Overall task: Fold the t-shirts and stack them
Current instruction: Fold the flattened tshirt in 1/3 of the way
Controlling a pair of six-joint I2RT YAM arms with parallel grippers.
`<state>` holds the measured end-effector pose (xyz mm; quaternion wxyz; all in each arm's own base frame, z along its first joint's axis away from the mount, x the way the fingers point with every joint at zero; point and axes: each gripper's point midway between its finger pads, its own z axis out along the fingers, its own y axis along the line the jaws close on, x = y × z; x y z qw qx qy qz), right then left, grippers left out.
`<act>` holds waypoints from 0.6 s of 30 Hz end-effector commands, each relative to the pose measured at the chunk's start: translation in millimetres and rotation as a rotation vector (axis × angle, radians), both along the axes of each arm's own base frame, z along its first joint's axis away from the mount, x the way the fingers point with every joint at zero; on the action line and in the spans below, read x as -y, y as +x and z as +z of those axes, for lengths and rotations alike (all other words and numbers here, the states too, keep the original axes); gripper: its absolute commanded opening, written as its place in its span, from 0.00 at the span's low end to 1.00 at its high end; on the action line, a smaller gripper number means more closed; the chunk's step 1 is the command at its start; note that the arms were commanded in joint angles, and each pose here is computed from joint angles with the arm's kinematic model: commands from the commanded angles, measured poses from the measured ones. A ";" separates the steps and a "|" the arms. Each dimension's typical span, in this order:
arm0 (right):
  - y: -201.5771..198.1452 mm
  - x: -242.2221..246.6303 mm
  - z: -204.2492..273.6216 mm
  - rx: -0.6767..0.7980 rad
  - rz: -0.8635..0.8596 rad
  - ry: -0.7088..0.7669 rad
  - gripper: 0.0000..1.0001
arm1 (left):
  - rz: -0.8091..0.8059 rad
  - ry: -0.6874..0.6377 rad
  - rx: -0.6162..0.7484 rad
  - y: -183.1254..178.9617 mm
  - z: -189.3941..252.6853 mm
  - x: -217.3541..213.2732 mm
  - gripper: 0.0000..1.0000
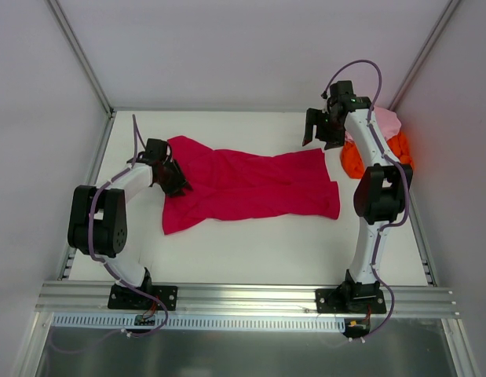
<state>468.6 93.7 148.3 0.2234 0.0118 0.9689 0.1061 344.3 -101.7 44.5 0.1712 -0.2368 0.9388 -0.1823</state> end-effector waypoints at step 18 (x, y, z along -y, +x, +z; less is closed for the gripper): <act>-5.8 0.5 28.4 0.055 0.017 0.000 0.83 | 0.014 0.106 -0.067 -18.1 -6.0 -12.3 0.48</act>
